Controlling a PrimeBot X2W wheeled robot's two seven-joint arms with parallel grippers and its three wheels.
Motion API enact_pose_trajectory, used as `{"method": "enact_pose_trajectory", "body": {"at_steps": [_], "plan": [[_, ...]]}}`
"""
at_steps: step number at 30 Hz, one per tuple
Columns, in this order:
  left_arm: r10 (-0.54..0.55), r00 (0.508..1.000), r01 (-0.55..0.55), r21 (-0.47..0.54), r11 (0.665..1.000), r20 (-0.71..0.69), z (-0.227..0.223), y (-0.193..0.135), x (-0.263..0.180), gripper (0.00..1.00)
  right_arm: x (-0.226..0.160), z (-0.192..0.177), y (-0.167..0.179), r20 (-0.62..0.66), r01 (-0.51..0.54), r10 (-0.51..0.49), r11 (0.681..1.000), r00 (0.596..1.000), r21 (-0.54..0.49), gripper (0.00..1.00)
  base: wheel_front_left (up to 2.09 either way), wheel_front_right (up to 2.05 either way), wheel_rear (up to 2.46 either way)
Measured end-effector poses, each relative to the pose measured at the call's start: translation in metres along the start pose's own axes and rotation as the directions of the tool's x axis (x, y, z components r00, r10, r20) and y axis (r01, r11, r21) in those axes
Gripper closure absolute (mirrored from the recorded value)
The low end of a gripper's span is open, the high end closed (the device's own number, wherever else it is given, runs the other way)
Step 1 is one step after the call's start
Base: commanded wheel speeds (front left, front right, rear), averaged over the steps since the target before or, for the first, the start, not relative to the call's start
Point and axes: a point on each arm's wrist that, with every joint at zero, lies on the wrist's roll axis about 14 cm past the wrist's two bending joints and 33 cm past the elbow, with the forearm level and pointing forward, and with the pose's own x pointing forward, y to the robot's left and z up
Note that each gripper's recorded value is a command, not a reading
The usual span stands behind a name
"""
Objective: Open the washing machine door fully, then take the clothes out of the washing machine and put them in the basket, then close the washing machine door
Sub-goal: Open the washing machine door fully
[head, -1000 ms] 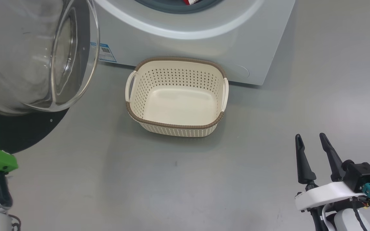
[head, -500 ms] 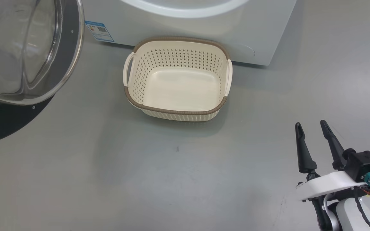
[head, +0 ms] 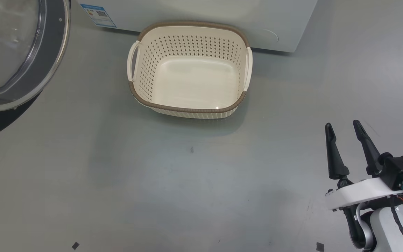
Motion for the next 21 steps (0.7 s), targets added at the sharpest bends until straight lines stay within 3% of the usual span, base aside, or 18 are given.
{"method": "enact_pose_trajectory", "body": {"at_steps": [21], "plan": [[-0.042,0.999,0.042,-0.016,0.999,-0.011,-0.005,-0.008,-0.007,1.00,0.000,0.002,0.005,-0.002,-0.014,0.013,1.000,1.000,-0.010,0.00,0.00,0.00,0.00]]}}
